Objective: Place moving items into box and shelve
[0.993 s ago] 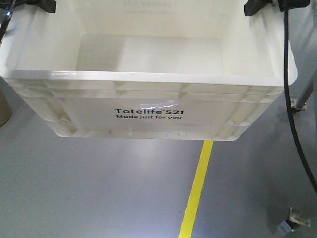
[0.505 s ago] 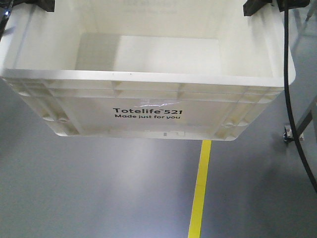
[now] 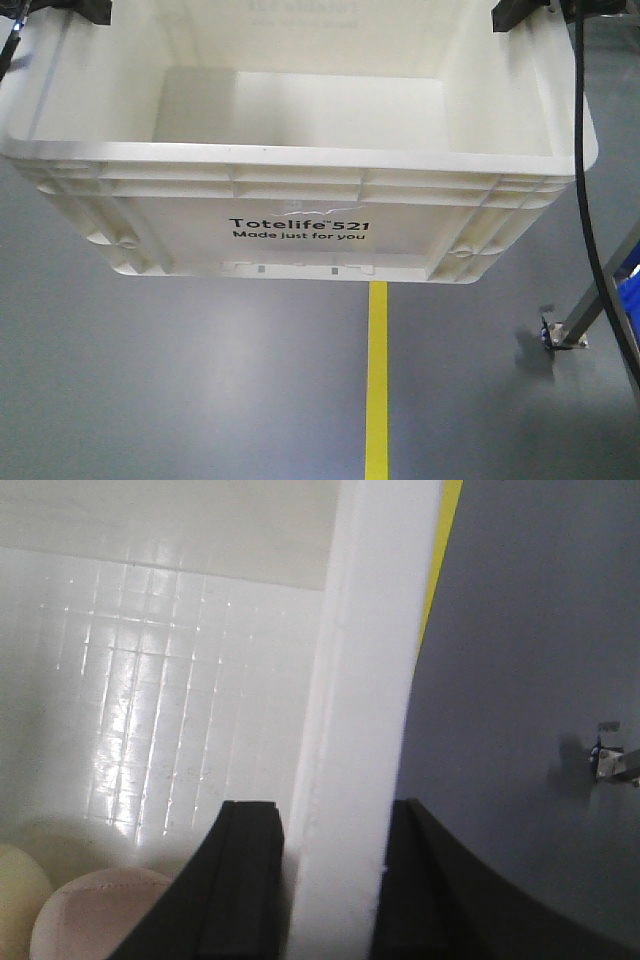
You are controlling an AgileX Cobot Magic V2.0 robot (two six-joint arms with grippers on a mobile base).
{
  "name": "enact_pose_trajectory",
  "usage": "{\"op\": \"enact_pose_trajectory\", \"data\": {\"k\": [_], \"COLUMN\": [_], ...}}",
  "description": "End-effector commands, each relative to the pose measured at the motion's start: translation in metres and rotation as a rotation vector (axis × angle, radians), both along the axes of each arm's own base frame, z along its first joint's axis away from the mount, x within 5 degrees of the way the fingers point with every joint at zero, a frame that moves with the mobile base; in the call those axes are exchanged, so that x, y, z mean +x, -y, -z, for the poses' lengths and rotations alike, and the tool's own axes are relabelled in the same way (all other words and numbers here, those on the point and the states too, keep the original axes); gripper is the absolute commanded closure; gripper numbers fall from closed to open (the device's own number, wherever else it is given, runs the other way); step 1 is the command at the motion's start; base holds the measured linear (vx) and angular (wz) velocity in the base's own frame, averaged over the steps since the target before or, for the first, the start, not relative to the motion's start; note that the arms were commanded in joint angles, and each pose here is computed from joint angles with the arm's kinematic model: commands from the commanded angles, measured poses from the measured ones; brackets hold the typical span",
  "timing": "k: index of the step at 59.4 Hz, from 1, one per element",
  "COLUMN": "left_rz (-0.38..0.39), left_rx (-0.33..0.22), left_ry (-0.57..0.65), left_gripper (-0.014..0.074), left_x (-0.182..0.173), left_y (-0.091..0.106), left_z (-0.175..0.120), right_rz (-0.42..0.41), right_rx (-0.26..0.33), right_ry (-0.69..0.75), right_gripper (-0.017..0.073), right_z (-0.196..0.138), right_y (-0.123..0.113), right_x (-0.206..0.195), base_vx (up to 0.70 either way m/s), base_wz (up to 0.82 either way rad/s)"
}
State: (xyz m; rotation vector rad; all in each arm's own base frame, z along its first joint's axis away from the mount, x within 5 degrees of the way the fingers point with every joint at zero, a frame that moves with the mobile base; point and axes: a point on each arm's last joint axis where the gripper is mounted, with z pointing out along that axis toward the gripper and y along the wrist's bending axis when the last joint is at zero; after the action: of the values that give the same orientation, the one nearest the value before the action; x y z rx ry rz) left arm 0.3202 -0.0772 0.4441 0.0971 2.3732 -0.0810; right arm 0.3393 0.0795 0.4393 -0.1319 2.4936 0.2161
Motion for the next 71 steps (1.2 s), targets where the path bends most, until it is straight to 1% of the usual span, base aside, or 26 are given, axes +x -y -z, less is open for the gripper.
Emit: {"op": "enact_pose_trajectory", "data": {"k": [1, 40, 49, 62, 63, 65, 71], "left_rz": [-0.036, -0.035, -0.037, -0.036, -0.036, -0.036, -0.036], "left_rx": [0.050, 0.049, 0.053, 0.051, 0.051, 0.051, 0.050], "left_ry": [0.213, 0.213, 0.214, 0.212, 0.212, 0.213, 0.213], "left_gripper": [0.0594, 0.0594, 0.0594, 0.0594, 0.0594, 0.0594, 0.0594], "left_x": [-0.0128, -0.0125, -0.0124, -0.0126, -0.0126, -0.0125, -0.0125], "left_y": [-0.0156, -0.0153, -0.0157, -0.0156, -0.0156, -0.0155, -0.0155], "left_z": [-0.0372, -0.0370, -0.0371, -0.0369, -0.0369, -0.0370, -0.0370], "right_rz": [0.037, 0.038, 0.030, 0.030, 0.025, 0.023, 0.021], "right_rx": [-0.062, -0.063, -0.047, -0.047, -0.035, -0.030, -0.027], "right_ry": [0.125, 0.125, 0.122, 0.122, 0.120, 0.119, 0.118], "right_gripper": [0.0564, 0.0564, 0.0564, 0.0564, 0.0564, 0.0564, 0.0564], "right_z": [-0.0323, -0.0323, -0.0323, -0.0323, -0.0323, -0.0323, -0.0323], "right_y": [0.0169, 0.0170, 0.0155, 0.0155, 0.0143, 0.0139, 0.0136], "right_x": [-0.0189, -0.0189, -0.0192, -0.0192, -0.0194, -0.0195, -0.0196], "base_vx": [0.74, 0.77, 0.78, 0.77, 0.75, 0.74, 0.73], "base_wz": [-0.27, -0.22, -0.23, -0.24, -0.30, -0.32, -0.36]}}
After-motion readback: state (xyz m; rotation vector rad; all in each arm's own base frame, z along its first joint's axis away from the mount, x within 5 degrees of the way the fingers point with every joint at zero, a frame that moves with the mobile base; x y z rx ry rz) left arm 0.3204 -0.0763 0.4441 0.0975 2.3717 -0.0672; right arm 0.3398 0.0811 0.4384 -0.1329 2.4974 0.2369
